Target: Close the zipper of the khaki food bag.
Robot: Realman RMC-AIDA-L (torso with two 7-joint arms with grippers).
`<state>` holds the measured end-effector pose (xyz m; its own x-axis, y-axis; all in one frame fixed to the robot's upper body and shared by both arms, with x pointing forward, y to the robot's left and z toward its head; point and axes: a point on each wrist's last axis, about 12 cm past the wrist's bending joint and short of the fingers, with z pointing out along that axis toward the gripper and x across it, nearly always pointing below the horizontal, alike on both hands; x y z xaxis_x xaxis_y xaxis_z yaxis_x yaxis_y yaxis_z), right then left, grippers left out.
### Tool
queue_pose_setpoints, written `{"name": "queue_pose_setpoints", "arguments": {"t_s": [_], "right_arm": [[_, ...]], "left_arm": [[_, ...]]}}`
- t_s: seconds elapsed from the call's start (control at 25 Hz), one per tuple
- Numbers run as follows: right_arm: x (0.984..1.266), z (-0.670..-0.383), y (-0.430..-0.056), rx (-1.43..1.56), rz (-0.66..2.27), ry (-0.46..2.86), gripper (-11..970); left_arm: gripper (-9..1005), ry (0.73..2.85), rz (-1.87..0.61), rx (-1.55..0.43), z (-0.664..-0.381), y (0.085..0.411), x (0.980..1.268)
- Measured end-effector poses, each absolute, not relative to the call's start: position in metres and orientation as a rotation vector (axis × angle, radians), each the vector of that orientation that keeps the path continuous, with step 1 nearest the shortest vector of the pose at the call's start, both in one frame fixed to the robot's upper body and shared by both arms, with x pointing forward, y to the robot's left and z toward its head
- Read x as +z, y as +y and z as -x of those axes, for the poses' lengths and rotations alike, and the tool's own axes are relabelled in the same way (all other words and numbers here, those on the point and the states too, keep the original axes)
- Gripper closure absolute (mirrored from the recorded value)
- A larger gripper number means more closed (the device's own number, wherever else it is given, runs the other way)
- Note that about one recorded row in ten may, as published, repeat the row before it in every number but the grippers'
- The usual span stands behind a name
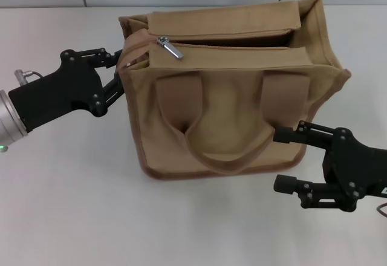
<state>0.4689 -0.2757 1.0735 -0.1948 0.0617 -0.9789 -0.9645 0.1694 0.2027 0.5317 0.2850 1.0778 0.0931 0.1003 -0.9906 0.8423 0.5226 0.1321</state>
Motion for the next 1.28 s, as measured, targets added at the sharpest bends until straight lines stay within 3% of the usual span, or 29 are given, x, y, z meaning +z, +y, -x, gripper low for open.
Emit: {"name": "queue_pose_setpoints", "arguments": {"t_s": [0.4,0.64,1.0,1.28], "right_arm": [[1.092,-0.470,-0.277,1.332,0.875,1.281,143],[1.116,-0.496,-0.272,1.452,0.770,1.268,143],[1.164,-0.558,-0.250,1.590,0.813,1.513,144],[1.181,-0.581,-0.222,1.561,0.908,1.700,150]], "left_arm": [[899,1.314,-0.881,-0.741,-0.525,0.284,1.086],[977,1.249,-0.889,-0.778,-0.527,0.278,1.094],[976,1.186,-0.900,-0.813,-0.534,0.267,1.104],[976,1.162,-0.884,-0.827,-0.535,0.265,1.107]]}}
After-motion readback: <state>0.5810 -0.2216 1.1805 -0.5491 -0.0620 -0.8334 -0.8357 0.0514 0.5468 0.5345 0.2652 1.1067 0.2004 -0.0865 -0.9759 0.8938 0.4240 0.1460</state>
